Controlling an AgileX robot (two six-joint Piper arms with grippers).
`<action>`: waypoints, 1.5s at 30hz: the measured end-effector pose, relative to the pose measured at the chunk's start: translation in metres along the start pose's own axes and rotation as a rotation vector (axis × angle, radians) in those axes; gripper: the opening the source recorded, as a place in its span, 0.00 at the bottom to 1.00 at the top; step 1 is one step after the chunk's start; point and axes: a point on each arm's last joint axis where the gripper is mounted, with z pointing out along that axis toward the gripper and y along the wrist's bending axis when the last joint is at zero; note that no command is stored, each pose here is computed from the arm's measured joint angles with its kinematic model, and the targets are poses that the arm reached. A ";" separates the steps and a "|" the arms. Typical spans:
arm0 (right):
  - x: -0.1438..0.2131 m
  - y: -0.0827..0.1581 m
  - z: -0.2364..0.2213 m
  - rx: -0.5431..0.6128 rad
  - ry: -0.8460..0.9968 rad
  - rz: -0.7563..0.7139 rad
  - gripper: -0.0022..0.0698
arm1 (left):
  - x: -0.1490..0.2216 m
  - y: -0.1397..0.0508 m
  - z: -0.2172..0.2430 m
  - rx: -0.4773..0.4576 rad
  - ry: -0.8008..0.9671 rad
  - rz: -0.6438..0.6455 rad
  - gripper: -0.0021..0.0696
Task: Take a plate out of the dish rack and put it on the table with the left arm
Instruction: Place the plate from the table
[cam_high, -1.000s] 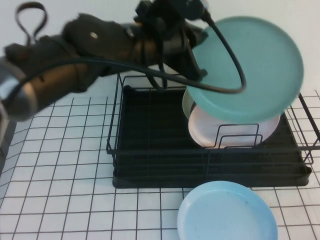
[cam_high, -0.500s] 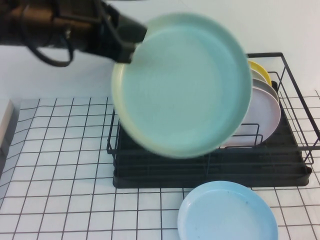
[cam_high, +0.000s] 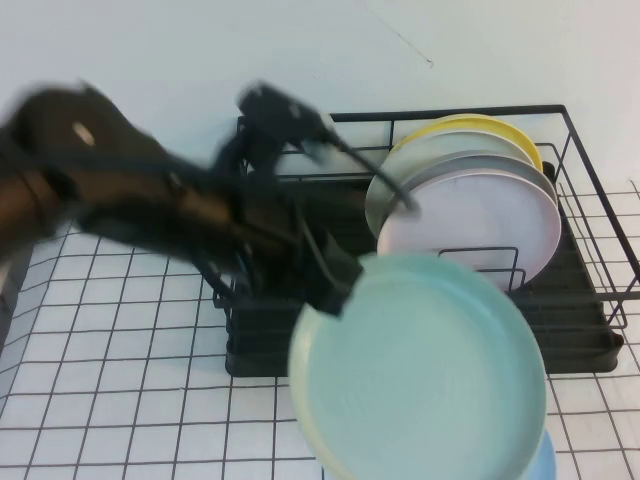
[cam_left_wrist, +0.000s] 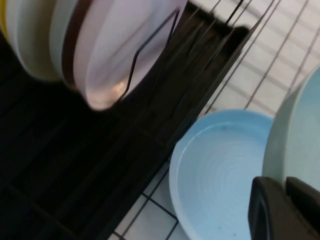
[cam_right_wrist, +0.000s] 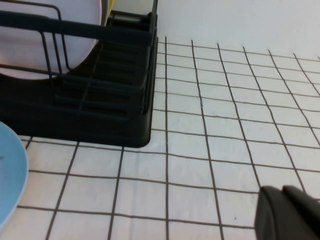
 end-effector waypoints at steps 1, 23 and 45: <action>0.000 0.000 0.000 0.000 0.000 0.000 0.03 | 0.007 0.000 0.009 -0.006 0.007 -0.015 0.03; 0.000 0.000 0.000 0.000 0.000 0.000 0.03 | 0.088 -0.016 0.088 -0.186 -0.017 -0.139 0.03; 0.000 0.000 0.000 0.000 0.000 0.000 0.03 | 0.107 0.007 0.123 -0.317 0.007 -0.227 0.03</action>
